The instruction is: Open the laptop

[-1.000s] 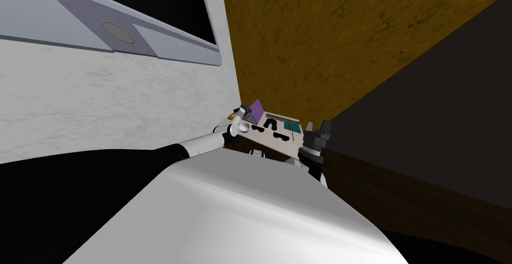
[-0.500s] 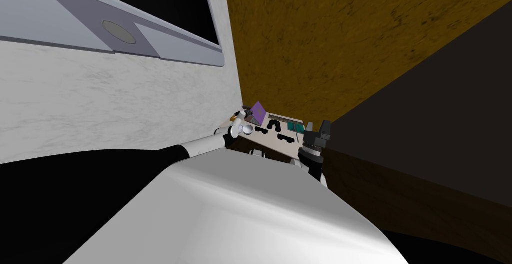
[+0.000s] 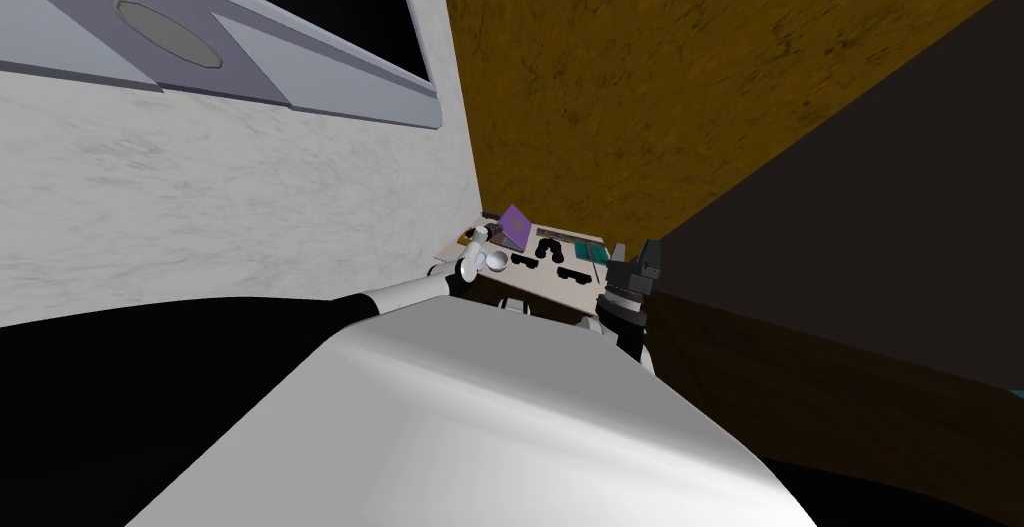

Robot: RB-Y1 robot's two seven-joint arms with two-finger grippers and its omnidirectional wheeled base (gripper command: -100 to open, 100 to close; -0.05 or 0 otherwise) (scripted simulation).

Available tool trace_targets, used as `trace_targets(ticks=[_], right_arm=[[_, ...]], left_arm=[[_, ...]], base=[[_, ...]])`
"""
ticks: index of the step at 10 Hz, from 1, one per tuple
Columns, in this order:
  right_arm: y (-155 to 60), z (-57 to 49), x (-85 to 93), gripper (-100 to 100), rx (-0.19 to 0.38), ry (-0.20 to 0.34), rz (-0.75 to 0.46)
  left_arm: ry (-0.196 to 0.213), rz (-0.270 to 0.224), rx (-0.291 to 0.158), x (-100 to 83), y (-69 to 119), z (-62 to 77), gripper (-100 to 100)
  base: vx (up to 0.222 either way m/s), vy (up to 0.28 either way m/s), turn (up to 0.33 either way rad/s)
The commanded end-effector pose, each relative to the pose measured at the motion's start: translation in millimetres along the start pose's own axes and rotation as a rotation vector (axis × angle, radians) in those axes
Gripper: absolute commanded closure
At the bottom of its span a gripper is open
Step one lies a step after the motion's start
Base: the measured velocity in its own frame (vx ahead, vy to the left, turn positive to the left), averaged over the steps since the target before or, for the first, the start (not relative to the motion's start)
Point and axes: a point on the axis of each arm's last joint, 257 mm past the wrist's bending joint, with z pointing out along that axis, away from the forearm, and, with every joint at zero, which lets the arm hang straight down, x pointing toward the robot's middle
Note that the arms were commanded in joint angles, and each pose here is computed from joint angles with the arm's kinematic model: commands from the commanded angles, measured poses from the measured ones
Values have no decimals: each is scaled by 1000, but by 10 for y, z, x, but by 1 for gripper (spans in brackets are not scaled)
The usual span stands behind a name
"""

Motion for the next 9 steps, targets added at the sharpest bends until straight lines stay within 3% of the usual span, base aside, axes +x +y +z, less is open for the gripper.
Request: trace_targets(ticks=[1,2,3,7,9], right_arm=[[0,0,0,0,0,0,0],[0,0,0,0,0,0,0],[0,0,0,0,0,0,0],[0,0,0,0,0,0,0],[0,0,0,0,0,0,0]], left_arm=[[-12,-6,-6,-116,22,-1,100],[-7,-26,-9,-104,29,-1,100],[-4,-17,-23,-9,86,16,-100],[-2,12,-80,175,394,57,-100],[-3,-3,-80,175,394,57,-100]], base=[[7,20,1],[-3,-7,12],[4,-10,152],[18,-19,138],[4,-5,36]])
